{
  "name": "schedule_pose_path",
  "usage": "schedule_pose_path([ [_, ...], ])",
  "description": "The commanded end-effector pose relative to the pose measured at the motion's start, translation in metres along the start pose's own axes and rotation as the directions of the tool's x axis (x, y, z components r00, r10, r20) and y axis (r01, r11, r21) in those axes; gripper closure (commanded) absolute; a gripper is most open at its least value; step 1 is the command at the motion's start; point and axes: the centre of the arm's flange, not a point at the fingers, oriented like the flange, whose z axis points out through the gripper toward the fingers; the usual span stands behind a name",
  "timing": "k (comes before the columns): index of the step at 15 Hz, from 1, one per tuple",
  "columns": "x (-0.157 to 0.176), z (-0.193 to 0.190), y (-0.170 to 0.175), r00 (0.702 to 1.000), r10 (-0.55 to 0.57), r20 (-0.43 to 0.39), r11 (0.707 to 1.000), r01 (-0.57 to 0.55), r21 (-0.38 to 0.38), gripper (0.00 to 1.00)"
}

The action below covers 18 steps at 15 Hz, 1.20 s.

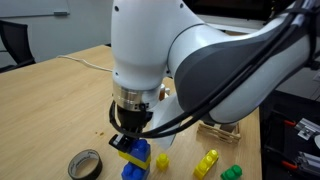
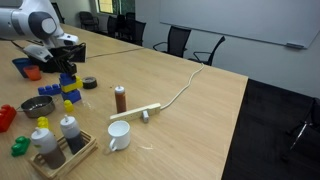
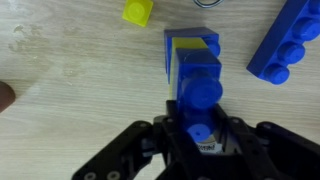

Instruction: Pick up the combined blue and yellow blocks and put it on top of the blue block.

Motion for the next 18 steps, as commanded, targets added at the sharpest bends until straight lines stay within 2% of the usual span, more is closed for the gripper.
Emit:
schedule_pose_path([
  [1,-0.011,-0.003,0.008,1.0,-0.001,-0.009,1.0,0.001,0.0,0.9],
  [9,-0.016,0.014,0.014,1.0,0.009,-0.015,1.0,-0.009,-0.011,0.9],
  [18,-0.015,0.034,0.026,0.996,0.012,-0.09,1.0,-0.013,-0.015,0.9],
])
